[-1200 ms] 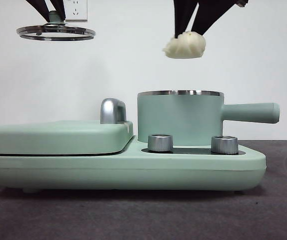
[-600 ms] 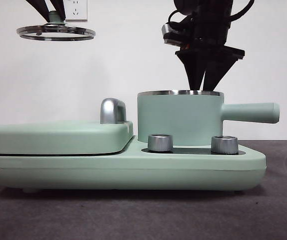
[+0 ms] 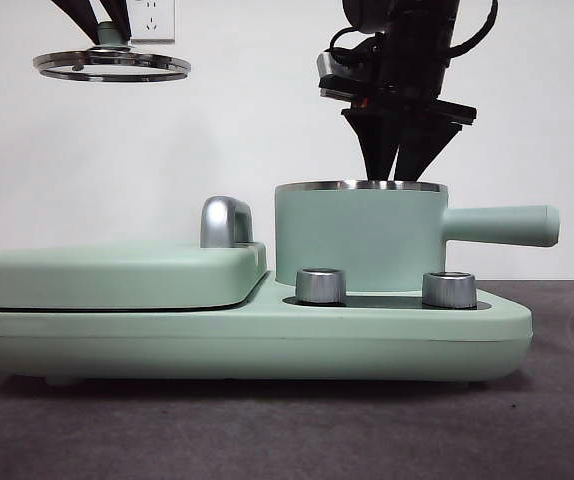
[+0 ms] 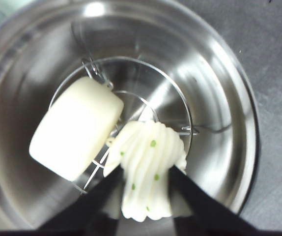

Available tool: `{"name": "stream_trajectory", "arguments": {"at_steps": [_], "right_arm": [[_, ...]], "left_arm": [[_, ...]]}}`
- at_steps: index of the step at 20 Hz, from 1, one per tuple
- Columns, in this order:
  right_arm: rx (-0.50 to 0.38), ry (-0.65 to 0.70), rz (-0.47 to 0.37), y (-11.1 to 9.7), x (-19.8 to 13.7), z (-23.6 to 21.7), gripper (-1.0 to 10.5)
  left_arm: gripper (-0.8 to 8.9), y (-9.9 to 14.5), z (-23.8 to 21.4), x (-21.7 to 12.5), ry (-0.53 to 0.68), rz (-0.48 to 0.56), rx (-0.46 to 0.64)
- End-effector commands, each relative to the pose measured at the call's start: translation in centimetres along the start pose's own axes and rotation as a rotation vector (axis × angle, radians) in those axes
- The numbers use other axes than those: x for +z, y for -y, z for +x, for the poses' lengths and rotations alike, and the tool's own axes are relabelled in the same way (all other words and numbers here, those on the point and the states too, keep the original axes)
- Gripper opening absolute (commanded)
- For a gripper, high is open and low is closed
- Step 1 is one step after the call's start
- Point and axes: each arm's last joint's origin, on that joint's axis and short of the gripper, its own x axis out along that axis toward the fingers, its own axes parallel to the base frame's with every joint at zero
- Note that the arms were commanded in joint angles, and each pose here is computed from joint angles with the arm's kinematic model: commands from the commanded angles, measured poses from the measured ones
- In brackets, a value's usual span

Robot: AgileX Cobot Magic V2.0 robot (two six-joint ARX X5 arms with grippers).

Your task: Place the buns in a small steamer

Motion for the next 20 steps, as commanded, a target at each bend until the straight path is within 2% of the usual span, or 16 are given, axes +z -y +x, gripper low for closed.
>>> {"name": "stream_trajectory", "arguments": {"at_steps": [1, 6, 11, 13, 17, 20], "right_arm": [[0.000, 0.009, -0.013, -0.1, 0.6, 0.6, 2.7], [-0.005, 0.028, -0.011, 0.0, 0.8, 0.4, 3.0], [-0.005, 0.039, -0.007, -0.1, 0.2, -4.2, 3.0], [-0.016, 0.058, -0.012, -0.2, -0.7, -6.4, 3.0], [-0.107, 0.080, -0.012, -0.1, -3.6, -10.9, 3.0], [-0.106, 0.153, -0.012, -0.2, -6.8, -14.4, 3.0]], "left_arm": [[0.15, 0.2, -0.8, 0.4, 0.049, 0.016, -0.007], [0.15, 0.2, -0.8, 0.4, 0.048, 0.015, -0.007], [0.15, 0.3, -0.8, 0.4, 0.046, 0.011, -0.008], [0.15, 0.6, -0.8, 0.4, 0.044, 0.015, -0.014], [0.15, 1.6, -0.7, 0.4, 0.042, 0.033, -0.033], [0.15, 3.1, -0.6, 0.3, 0.038, 0.063, -0.060]]}}
